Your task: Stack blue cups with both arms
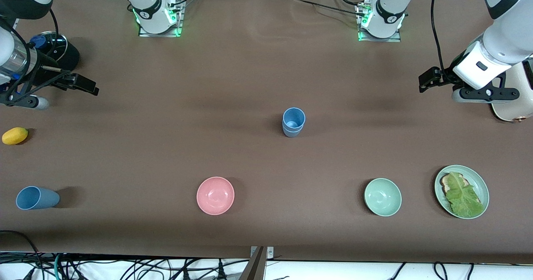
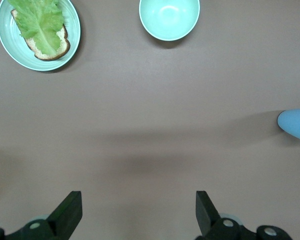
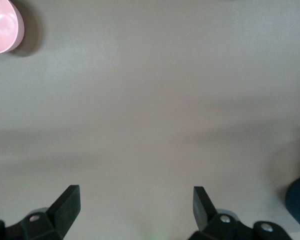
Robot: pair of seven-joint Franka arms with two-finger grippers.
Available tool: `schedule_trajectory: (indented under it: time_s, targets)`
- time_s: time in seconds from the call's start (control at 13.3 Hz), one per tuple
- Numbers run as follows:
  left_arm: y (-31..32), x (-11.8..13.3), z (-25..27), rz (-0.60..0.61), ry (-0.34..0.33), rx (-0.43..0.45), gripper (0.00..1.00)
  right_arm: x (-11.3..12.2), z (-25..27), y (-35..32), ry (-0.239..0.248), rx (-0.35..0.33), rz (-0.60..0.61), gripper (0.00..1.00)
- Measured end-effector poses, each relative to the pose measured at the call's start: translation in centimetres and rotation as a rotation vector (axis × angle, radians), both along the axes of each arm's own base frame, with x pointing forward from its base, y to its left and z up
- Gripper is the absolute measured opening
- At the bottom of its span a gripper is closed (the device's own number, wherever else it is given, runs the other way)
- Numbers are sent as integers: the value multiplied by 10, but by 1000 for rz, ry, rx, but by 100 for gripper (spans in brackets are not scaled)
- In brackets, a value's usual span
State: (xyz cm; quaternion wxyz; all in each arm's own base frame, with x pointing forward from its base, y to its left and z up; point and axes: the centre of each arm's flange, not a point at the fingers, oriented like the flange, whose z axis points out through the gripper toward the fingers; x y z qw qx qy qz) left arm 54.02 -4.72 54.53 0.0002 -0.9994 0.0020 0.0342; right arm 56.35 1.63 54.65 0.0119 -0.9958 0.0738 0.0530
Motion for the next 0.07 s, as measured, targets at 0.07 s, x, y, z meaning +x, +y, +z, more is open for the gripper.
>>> schedule_trajectory:
  time_s: [0.07]
  targets:
    - [0, 0, 0, 0, 0, 0, 100, 0, 0, 2, -1, -7, 26, 100]
